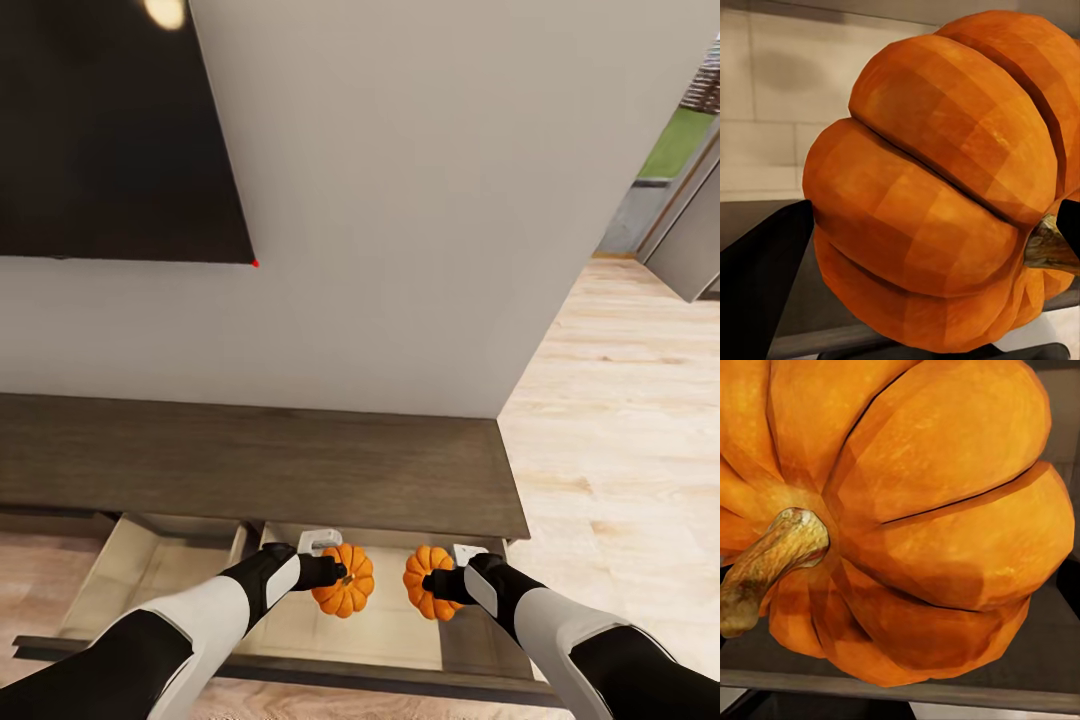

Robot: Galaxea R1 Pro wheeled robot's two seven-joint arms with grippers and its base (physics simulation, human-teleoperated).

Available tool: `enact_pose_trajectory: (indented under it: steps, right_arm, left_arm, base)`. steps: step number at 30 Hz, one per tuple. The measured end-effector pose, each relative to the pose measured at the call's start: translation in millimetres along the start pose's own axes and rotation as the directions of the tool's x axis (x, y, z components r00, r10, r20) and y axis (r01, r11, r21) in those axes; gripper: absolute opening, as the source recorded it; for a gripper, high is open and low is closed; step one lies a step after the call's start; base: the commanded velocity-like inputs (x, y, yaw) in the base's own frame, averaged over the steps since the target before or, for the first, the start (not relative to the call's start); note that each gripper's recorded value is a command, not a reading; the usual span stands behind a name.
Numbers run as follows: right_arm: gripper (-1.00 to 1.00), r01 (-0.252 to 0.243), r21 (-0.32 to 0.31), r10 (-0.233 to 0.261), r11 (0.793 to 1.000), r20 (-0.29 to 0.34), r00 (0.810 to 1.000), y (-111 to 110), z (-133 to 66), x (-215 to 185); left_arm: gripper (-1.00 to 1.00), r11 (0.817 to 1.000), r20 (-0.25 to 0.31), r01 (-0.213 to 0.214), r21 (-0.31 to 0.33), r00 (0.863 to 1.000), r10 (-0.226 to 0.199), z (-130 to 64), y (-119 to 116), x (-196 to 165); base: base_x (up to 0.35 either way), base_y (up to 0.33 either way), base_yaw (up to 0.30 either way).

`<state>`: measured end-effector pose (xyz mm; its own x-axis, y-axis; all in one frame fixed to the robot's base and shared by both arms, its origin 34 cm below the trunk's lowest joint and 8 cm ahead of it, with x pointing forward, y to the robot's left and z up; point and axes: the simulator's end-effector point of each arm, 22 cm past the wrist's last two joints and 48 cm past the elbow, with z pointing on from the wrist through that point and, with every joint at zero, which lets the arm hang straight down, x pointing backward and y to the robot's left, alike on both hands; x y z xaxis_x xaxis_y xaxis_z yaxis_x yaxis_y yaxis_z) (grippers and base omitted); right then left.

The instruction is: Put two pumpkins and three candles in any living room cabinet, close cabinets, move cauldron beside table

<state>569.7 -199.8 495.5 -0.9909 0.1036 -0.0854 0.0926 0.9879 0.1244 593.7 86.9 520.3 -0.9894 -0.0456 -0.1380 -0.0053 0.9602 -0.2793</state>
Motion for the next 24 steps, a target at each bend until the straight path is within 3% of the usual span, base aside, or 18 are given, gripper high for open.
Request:
enact_pose_trajectory:
  steps: [24]
  right_arm:
    - [-1.0, -0.005, 0.005, 0.005, 1.0, -0.04, 0.999, -4, 14.7, 17]
  left_arm:
    - [-1.0, 1.0, -0.033, 0.01, -0.001, 0.999, -0.01, 14.2, 5, 15]
  base:
    - [0.0, 0.0, 0.0]
